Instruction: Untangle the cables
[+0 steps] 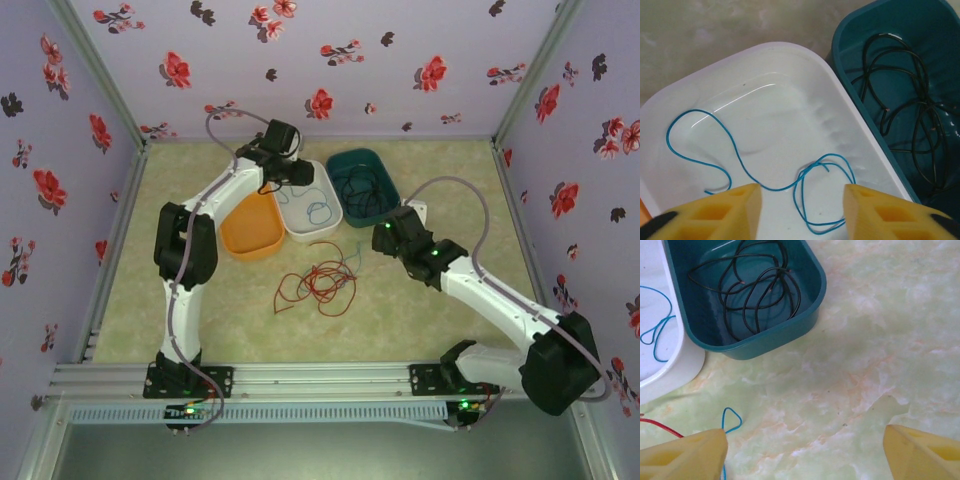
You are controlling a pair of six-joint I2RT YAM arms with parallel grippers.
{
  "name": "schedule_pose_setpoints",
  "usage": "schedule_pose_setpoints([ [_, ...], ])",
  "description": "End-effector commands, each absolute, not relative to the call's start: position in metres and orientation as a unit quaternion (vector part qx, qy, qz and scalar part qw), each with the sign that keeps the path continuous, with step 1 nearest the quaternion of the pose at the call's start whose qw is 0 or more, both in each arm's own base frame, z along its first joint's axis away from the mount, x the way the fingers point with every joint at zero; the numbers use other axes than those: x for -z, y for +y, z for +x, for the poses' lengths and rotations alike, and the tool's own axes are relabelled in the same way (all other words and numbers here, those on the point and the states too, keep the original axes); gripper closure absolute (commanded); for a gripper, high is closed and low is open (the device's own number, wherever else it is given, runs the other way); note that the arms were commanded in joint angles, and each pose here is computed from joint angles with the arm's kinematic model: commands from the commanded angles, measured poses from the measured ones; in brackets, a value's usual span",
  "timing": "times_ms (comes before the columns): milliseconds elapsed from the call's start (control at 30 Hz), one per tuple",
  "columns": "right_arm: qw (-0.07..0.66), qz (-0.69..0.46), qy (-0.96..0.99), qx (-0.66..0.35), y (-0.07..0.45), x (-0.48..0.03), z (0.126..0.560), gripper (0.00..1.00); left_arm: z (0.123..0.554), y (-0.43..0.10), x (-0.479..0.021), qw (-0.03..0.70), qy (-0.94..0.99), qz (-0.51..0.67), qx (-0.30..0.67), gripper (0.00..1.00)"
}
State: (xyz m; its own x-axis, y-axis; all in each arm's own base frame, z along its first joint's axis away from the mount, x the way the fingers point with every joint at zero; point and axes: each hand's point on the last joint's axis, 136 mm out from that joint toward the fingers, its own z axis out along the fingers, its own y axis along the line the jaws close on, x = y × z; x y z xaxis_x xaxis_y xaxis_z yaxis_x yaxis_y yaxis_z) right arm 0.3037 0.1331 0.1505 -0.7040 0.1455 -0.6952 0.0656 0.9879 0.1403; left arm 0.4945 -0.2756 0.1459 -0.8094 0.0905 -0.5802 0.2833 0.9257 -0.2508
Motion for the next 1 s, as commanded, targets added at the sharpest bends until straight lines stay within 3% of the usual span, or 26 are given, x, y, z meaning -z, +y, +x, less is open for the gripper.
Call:
schedule_pose_setpoints([
  [0, 0.358, 0.066, 0.927, -0.086, 0.145, -0.153, 0.304, 0.24, 0.480, -0.284, -0.183, 0.310, 0.925, 0.122, 0.181, 0.44],
  [267, 0.268, 0.070, 0.952, -0.126, 0.169, -0.126, 0.291, 0.34, 0.428, -0.287, -0.224, 0.350, 0.904, 0.122, 0.213, 0.23],
  [433, 0.212, 0.058, 0.965, -0.140, 0.184, -0.103, 0.284, 0.37, 0.386, -0.280, -0.231, 0.381, 0.890, 0.114, 0.222, 0.00],
  [967, 0.131, 0.034, 0.979, -0.151, 0.215, -0.052, 0.293, 0.47, 0.310, -0.256, -0.174, 0.420, 0.871, 0.078, 0.243, 0.00],
])
